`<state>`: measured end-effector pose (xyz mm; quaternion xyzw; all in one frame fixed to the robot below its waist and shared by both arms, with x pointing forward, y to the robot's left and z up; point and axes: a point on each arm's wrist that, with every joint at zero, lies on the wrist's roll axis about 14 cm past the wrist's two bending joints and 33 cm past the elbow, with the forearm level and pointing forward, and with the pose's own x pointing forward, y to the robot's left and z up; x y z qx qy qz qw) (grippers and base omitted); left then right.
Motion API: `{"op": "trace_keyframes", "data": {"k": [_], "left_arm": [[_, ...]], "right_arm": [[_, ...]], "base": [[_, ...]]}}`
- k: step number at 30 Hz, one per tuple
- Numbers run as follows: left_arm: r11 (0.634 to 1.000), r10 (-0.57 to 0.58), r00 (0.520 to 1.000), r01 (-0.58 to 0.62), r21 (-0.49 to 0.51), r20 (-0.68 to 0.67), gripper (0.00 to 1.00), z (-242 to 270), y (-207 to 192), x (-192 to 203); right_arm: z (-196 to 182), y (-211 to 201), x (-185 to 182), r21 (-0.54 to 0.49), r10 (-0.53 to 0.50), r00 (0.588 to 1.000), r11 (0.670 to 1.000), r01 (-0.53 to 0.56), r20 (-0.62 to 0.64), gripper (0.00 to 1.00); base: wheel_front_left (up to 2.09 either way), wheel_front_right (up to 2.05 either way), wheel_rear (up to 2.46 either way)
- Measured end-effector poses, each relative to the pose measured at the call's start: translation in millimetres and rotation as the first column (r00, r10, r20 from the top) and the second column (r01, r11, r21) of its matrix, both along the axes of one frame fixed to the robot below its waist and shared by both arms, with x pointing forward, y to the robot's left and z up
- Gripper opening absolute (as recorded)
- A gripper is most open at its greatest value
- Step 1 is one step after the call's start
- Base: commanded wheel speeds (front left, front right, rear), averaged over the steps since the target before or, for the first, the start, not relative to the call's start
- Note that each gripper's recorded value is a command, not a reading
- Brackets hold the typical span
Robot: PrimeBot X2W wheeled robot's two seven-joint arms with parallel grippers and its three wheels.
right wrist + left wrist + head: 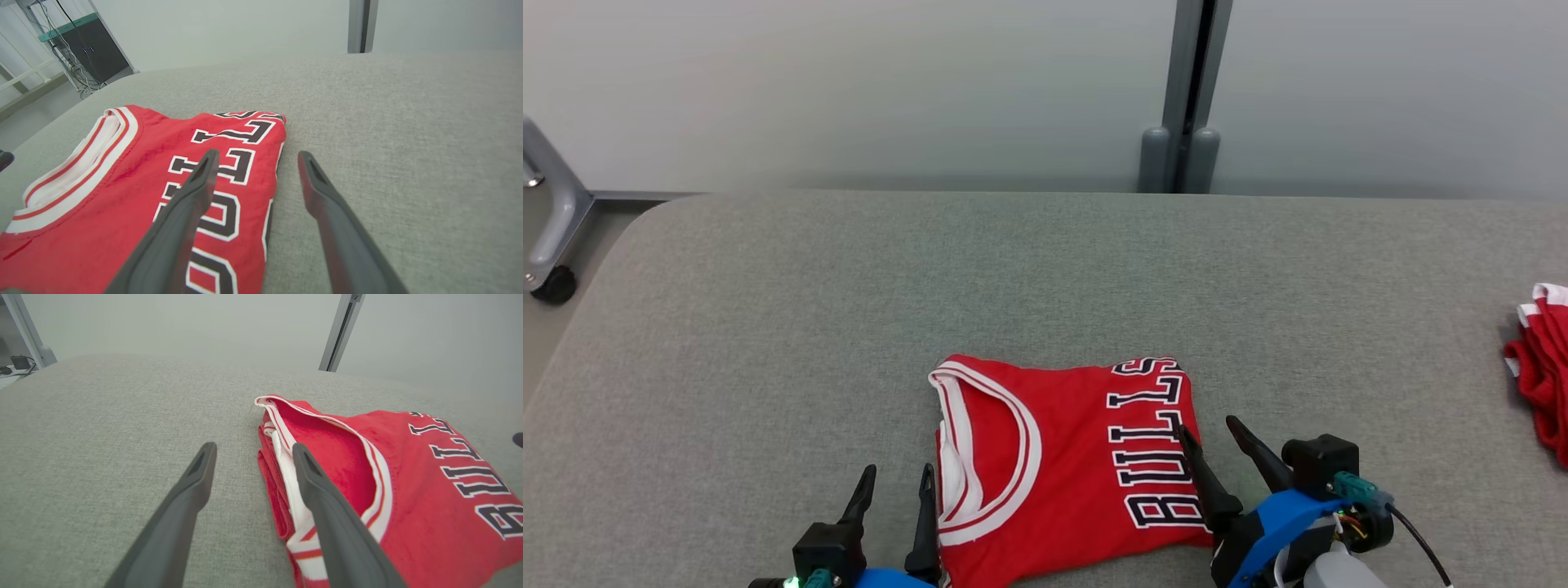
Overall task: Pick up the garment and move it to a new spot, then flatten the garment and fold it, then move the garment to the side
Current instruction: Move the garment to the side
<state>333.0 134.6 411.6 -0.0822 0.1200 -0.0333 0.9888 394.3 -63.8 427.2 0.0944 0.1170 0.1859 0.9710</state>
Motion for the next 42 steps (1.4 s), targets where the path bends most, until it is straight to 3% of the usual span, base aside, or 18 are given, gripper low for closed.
{"op": "trace_keyframes", "data": {"k": [9, 10, 11, 17, 27, 36, 42], "left_arm": [[0.997, 0.071, 0.995, -0.072, -0.005, -0.065, 1.0, -17, 17, -8], [0.997, 0.077, 0.995, -0.077, -0.005, -0.068, 1.0, -18, 18, -7], [0.997, 0.08, 0.994, -0.081, -0.005, -0.071, 1.0, -19, 19, -7], [0.997, 0.079, 0.994, -0.08, -0.006, -0.078, 1.0, -21, 18, -2], [0.985, -0.164, 0.984, 0.161, -0.06, -0.064, 1.0, -21, -54, 24], [0.888, -0.449, 0.893, 0.446, -0.107, -0.004, 1.0, -5, -150, 31], [0.819, -0.561, 0.827, 0.562, -0.115, 0.037, 1.0, 9, -194, 26]], "right_arm": [[-52, 26, 6, -0.004, 0.072, 0.977, 0.997, -0.074, -0.2, 0.98], [-53, 30, 6, 0.005, 0.082, 0.975, 0.997, -0.082, -0.206, 0.42], [-52, 34, 7, 0.027, 0.085, 0.975, 0.996, -0.081, -0.206, 0.0], [-52, 22, 6, 0.028, 0.046, 0.977, 0.999, -0.041, -0.209, 0.0], [-46, -72, -13, -0.017, -0.211, 0.962, 0.977, 0.211, -0.176, 0.0], [-38, -148, -61, -0.055, -0.424, 0.895, 0.906, 0.42, -0.143, 0.0], [-30, -179, -86, -0.055, -0.51, 0.852, 0.86, 0.508, -0.116, 0.0]], "base": [[0.0, 0.0, 0.0], [0.0, 0.0, 0.0], [0.0, 0.0, 0.0], [0.0, 0.0, 0.0], [0.0, 0.0, 0.0], [0.0, 0.0, 0.0], [0.0, 0.0, 0.0]]}}
